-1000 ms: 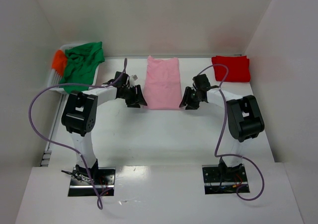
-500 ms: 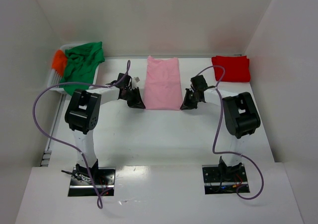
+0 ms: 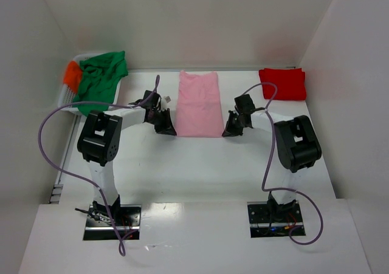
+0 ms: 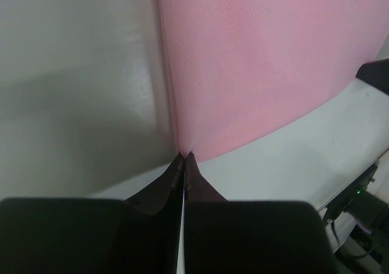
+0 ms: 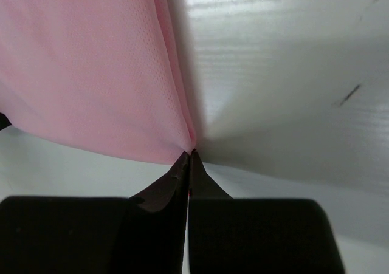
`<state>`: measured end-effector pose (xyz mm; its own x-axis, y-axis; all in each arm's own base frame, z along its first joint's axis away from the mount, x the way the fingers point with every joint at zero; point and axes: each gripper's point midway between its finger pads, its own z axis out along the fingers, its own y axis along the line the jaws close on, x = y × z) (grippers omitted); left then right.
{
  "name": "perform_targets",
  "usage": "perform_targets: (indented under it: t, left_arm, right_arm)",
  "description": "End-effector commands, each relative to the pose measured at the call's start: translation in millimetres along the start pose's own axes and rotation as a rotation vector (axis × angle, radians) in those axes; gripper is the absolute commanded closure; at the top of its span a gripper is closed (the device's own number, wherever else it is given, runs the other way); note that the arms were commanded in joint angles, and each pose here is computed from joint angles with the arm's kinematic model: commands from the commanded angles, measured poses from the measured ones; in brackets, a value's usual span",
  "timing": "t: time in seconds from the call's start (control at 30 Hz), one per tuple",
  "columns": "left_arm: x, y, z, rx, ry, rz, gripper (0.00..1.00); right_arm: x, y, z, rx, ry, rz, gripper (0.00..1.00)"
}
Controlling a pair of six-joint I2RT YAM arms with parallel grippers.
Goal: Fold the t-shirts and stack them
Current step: Grab one side of the 2/3 rectangular tshirt with both arms, then fold the long partially folded tshirt into a neat square
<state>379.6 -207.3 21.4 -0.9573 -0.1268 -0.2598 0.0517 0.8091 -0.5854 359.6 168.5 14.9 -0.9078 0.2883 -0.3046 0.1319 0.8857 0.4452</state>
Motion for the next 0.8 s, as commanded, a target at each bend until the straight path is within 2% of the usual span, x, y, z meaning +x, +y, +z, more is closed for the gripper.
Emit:
perform_targets:
  t: [0.0,0.37,0.5,0.77]
  left_arm:
    - [16.7,-3.1,-20.5,-0.019,0.034,0.05,1.0]
    - [56.4,-4.0,-67.9,-0.095,0.086,0.078,1.0]
    - [64.2,-28.9,-98.0,-0.065,0.063,0.104,1.0]
    - [12.6,-82.4,-157.3,-0.039,-0.123,0.148,1.0]
  right_arm:
    - [4.7,4.5,-19.8,0.015,-0.028,-0.011,1.0]
    - [34.6,4.2,-69.5,-0.009,-0.027,0.017,1.0]
    - [27.0,22.8,-98.0,-0.068,-0.078,0.035,1.0]
    - [-20.1,69.7,-158.5,-0.169,-0.237,0.016,1.0]
